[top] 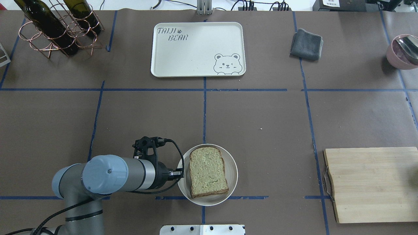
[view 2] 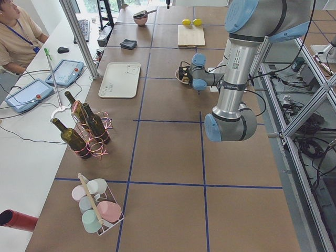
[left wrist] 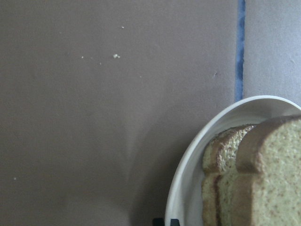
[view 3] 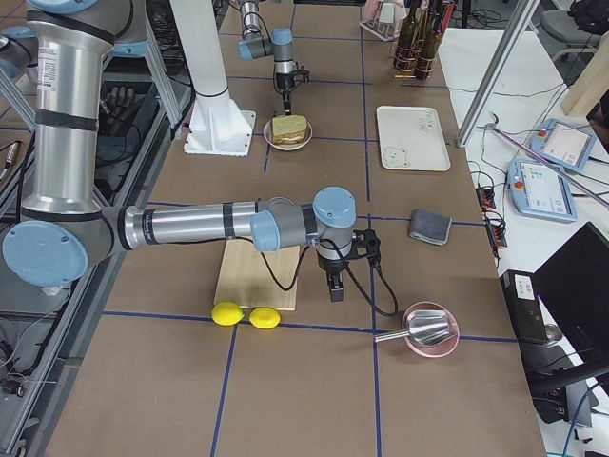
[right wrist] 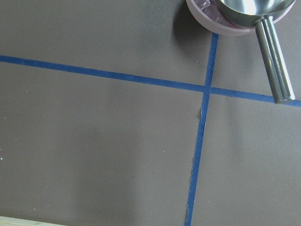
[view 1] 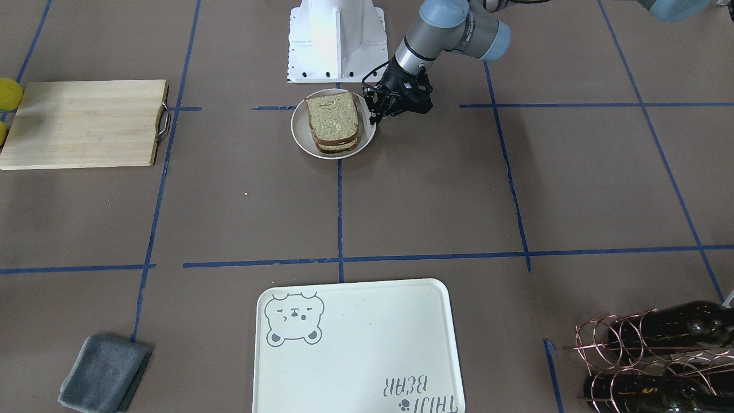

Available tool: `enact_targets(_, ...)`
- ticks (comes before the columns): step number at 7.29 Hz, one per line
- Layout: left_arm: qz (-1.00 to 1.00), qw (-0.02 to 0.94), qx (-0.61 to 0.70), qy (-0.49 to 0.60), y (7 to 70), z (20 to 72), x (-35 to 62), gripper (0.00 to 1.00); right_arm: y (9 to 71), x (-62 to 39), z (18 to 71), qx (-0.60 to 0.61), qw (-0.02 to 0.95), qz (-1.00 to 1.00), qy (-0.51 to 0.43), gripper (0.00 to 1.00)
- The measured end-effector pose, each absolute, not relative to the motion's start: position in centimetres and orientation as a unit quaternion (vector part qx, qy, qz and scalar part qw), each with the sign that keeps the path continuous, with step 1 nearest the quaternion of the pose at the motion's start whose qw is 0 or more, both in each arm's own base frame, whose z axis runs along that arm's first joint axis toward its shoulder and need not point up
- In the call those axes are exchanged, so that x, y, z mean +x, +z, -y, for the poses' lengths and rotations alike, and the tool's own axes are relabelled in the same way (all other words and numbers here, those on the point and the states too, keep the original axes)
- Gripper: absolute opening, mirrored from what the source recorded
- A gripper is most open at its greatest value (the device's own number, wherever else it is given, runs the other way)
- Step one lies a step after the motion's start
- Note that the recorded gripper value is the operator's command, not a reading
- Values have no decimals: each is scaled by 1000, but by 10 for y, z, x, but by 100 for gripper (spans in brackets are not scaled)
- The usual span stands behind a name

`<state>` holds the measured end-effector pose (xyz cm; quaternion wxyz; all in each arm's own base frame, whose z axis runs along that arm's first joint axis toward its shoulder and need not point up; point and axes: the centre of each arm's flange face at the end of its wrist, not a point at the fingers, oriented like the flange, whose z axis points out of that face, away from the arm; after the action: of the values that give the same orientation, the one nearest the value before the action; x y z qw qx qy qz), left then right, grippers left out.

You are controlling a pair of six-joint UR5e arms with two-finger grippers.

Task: Make sandwich and place on tray
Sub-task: 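Lift the plate with the left gripper and carry it onto the tray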

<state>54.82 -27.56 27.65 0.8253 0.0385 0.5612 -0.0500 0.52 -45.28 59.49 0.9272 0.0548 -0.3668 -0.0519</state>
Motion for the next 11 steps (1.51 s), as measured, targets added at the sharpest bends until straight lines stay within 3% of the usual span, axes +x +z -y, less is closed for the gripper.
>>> enact_targets(3, -567, 819, 68, -56, 263, 364, 504, 0, 596, 6, 453, 55, 928, 366, -52, 100)
enact_targets(8, -528, 841, 101, -63, 235, 613, 471, 0, 596, 7, 452, 55, 928, 366, -51, 100)
enact_targets(11, -507, 853, 101, -72, 223, 714, 482, 0, 596, 11, 452, 57, 928, 365, -47, 100)
